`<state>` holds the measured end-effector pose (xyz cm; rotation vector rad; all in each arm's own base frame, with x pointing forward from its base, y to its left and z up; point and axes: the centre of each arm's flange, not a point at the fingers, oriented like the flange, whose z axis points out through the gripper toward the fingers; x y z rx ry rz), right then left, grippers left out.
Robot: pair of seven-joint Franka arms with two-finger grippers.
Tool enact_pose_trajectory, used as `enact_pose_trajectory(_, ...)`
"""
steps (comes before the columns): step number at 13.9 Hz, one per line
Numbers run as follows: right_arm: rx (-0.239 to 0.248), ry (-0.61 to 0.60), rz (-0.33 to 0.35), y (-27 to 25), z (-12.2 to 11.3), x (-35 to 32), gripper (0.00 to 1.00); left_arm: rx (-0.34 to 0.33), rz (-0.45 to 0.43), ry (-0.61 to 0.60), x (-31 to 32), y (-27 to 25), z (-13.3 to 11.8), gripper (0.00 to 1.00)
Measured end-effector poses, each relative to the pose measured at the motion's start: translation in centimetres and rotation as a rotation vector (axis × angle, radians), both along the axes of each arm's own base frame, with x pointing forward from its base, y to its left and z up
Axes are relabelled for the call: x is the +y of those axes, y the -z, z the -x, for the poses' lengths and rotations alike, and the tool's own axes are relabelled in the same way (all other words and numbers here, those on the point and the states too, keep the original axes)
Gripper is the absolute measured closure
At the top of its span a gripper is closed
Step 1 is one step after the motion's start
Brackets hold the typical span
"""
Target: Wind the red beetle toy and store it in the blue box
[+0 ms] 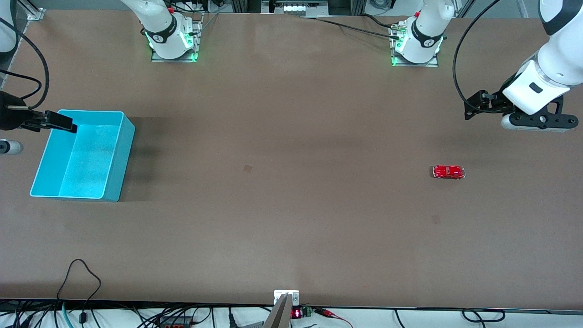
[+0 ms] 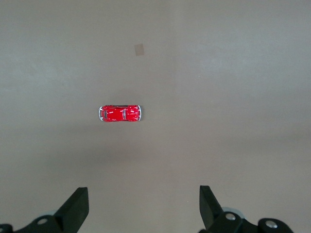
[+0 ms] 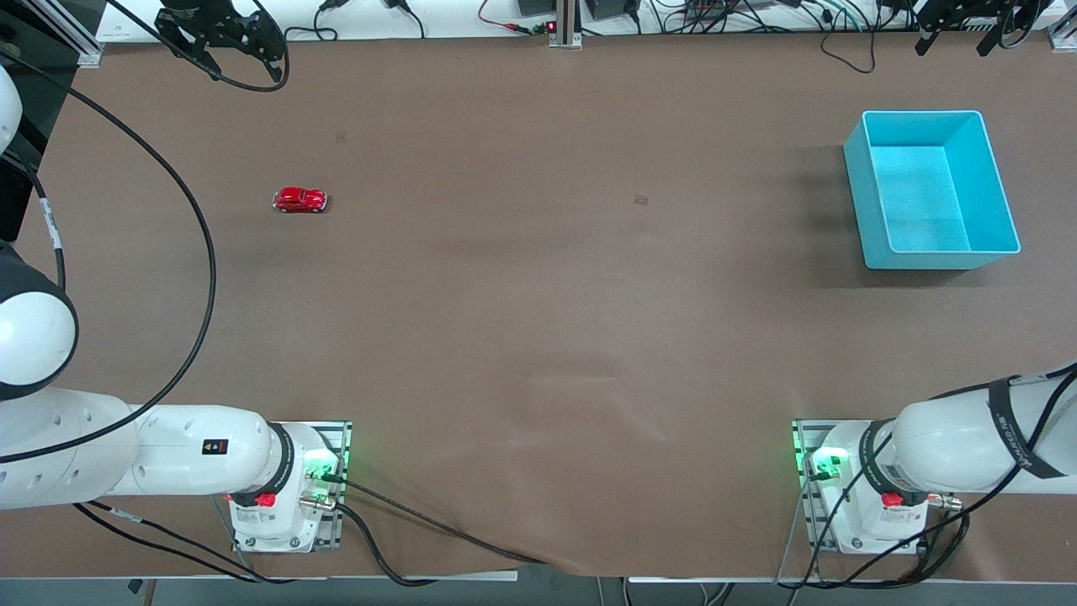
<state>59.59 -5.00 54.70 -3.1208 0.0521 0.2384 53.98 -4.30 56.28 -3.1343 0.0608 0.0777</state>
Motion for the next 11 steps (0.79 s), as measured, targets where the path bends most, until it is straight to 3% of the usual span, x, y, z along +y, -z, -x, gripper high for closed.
enact_pose_trajectory(7, 0.0, -0.001, 0.0, 0.0, 0.0, 0.0, 0.0, -0.001, 0.0, 0.001, -0.03, -0.03, -0.01, 0.0)
enact_pose_trajectory(11, 0.028, -0.002, -0.003, 0.34, 0.32, -0.01, 0.0, 0.024, -0.002, 0.001, -0.02, 0.19, 0.25, 0.0)
